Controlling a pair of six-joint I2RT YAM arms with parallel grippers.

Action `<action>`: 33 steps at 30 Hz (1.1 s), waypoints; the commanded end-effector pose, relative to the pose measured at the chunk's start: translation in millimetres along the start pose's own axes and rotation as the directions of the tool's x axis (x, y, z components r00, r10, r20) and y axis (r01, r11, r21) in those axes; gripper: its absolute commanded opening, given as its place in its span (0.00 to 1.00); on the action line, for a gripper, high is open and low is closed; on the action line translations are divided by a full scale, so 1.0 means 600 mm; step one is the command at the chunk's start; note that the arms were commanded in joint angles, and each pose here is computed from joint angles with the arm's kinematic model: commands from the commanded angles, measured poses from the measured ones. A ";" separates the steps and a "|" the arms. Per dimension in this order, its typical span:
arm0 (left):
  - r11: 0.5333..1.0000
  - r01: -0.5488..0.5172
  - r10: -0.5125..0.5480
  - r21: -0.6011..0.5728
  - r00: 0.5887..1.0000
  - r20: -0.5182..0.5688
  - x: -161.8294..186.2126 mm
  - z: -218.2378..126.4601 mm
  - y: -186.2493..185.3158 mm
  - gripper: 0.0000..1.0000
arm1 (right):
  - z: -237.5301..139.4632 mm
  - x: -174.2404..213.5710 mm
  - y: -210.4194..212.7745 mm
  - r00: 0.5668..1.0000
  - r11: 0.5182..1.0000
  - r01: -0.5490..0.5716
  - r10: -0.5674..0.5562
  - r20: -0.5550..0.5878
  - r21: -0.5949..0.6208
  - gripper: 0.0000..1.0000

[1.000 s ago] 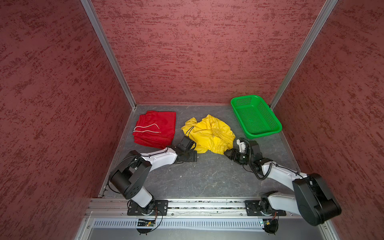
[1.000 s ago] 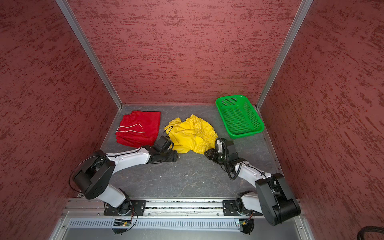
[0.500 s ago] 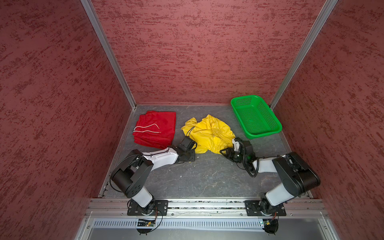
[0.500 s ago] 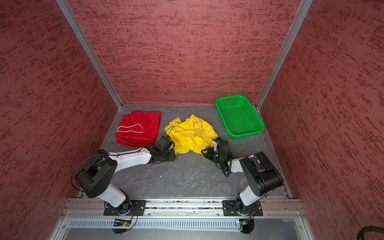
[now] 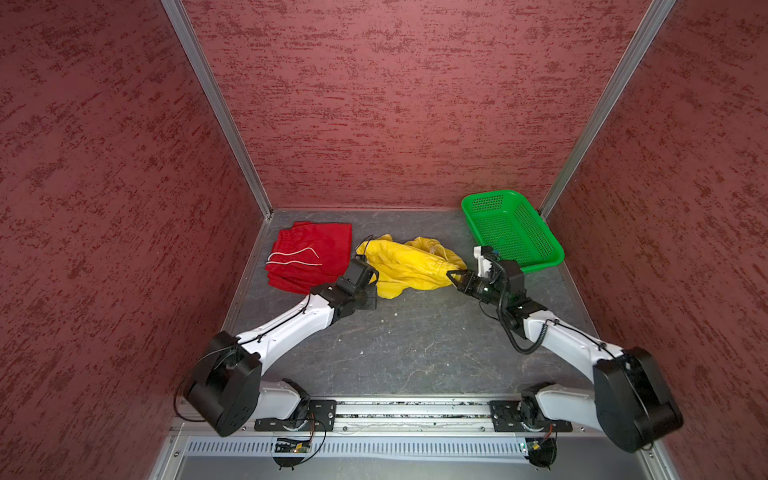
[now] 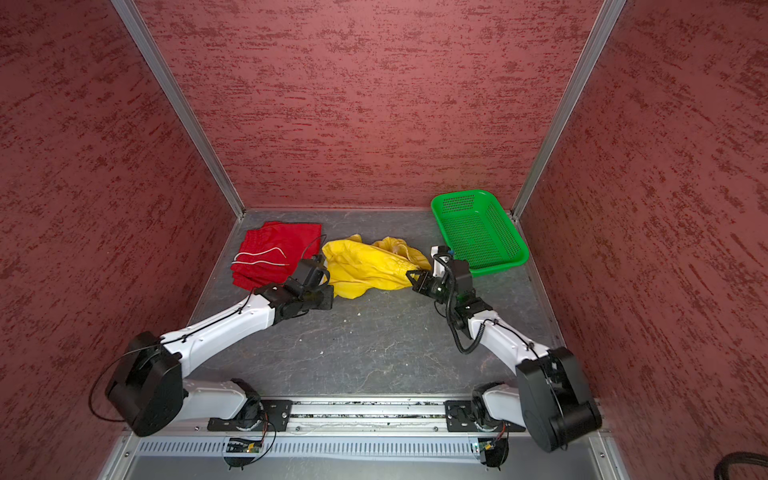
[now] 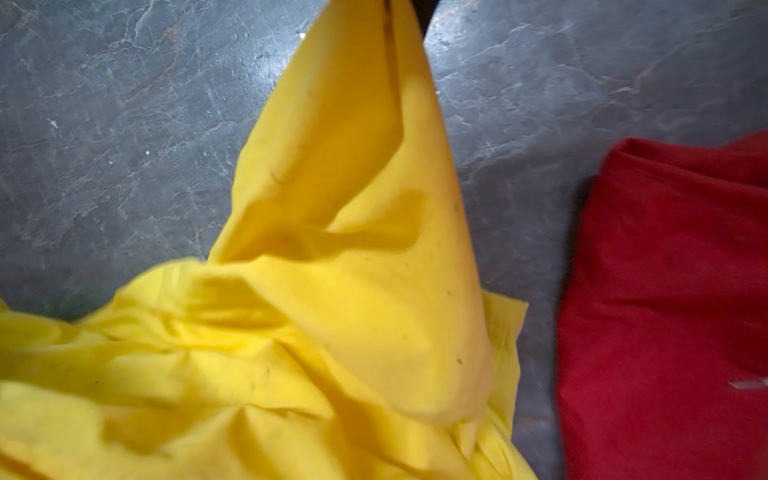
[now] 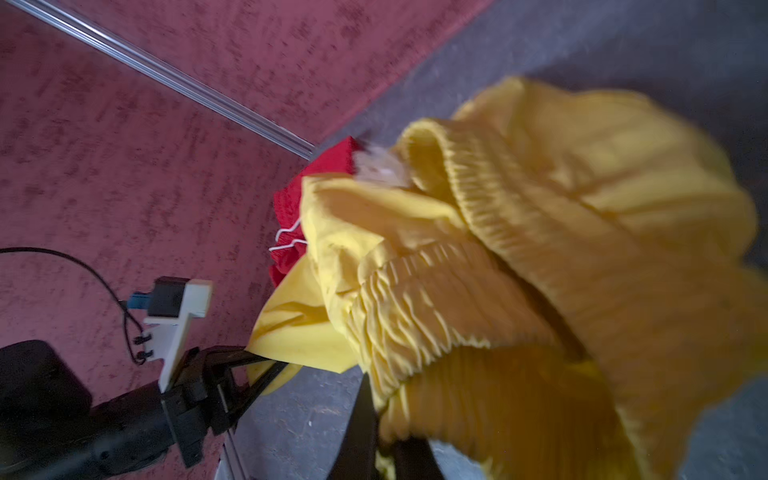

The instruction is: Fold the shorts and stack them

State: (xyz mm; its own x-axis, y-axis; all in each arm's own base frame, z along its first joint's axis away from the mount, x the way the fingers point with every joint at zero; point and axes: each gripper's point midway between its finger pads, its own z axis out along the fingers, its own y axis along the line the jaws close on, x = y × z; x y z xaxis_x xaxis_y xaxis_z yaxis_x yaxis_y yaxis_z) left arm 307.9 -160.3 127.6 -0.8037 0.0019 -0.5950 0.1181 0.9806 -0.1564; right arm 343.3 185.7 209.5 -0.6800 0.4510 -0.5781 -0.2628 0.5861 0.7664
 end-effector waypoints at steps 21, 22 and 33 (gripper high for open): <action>0.999 -0.025 0.026 -0.022 0.999 0.025 -0.014 -0.085 0.085 0.77 | -0.079 -0.073 0.090 0.998 0.997 -0.053 0.051 -0.030 -0.058 0.00; 0.999 -0.034 0.034 -0.006 0.999 0.024 -0.014 -0.086 0.080 0.78 | -0.076 -0.067 0.090 0.998 0.996 -0.058 0.054 -0.044 -0.074 0.00; 0.697 -0.652 0.533 0.300 0.750 0.390 -0.053 -0.124 -0.137 0.77 | -0.096 -0.003 0.119 0.982 0.969 -0.086 0.043 -0.181 -0.233 0.00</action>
State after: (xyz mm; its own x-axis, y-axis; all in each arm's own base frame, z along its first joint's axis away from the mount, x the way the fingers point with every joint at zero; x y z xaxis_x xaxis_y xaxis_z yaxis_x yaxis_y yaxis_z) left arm 283.0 -182.8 189.9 -0.5829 0.3334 -0.7410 0.5819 0.8078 -0.0943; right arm 302.3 180.3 262.0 -0.8016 0.3842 -0.4581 -0.2724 0.4475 0.8518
